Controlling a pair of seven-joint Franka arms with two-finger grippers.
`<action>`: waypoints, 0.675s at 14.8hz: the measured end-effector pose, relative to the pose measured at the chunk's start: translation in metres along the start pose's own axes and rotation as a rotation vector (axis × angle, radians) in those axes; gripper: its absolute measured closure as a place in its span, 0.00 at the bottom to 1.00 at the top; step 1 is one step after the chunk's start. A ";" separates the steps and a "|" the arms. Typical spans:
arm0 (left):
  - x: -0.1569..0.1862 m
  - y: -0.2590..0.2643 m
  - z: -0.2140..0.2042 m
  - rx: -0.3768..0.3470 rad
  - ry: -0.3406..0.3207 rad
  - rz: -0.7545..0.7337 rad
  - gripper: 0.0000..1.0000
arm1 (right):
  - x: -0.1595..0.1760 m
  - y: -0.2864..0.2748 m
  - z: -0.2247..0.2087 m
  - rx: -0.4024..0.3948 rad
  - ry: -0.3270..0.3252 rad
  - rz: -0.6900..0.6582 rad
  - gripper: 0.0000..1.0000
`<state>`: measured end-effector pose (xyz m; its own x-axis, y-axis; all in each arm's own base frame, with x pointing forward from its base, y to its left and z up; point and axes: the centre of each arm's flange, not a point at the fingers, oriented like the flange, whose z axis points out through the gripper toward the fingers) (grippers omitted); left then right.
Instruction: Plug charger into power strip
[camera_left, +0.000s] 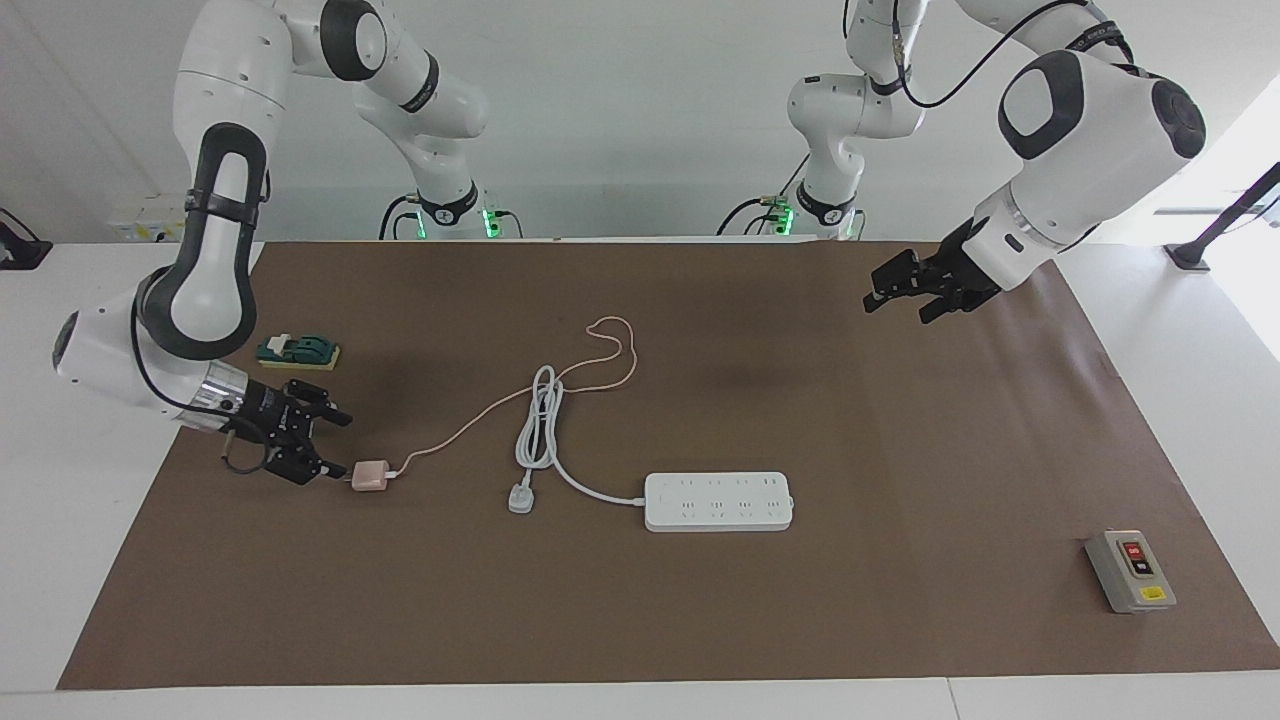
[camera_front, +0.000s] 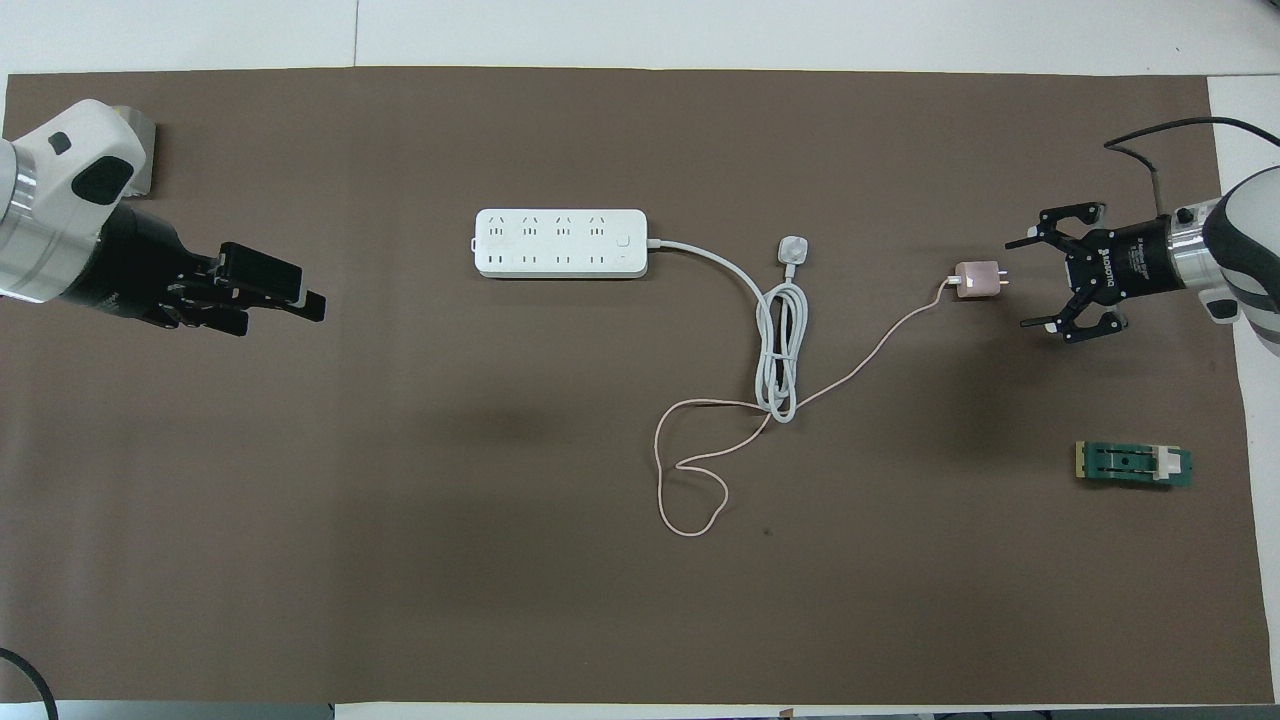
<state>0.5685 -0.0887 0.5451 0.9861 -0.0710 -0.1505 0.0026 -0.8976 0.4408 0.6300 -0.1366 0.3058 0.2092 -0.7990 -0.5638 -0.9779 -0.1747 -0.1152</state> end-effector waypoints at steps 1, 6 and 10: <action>0.001 -0.002 0.005 -0.074 -0.009 -0.006 0.00 | -0.001 -0.001 0.004 -0.003 0.001 0.003 0.00; 0.012 -0.005 0.041 -0.448 -0.046 0.000 0.00 | 0.008 -0.002 0.014 0.020 -0.016 0.031 0.00; 0.025 -0.018 0.071 -0.664 -0.040 -0.001 0.00 | 0.016 -0.002 0.028 0.016 -0.020 0.045 0.00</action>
<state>0.5817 -0.1054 0.4702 0.9791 -0.0982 -0.1779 0.1177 -0.4395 0.8905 0.6349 -0.1331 0.2741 0.1647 -0.7940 -0.5852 -0.9863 -0.1292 -0.1022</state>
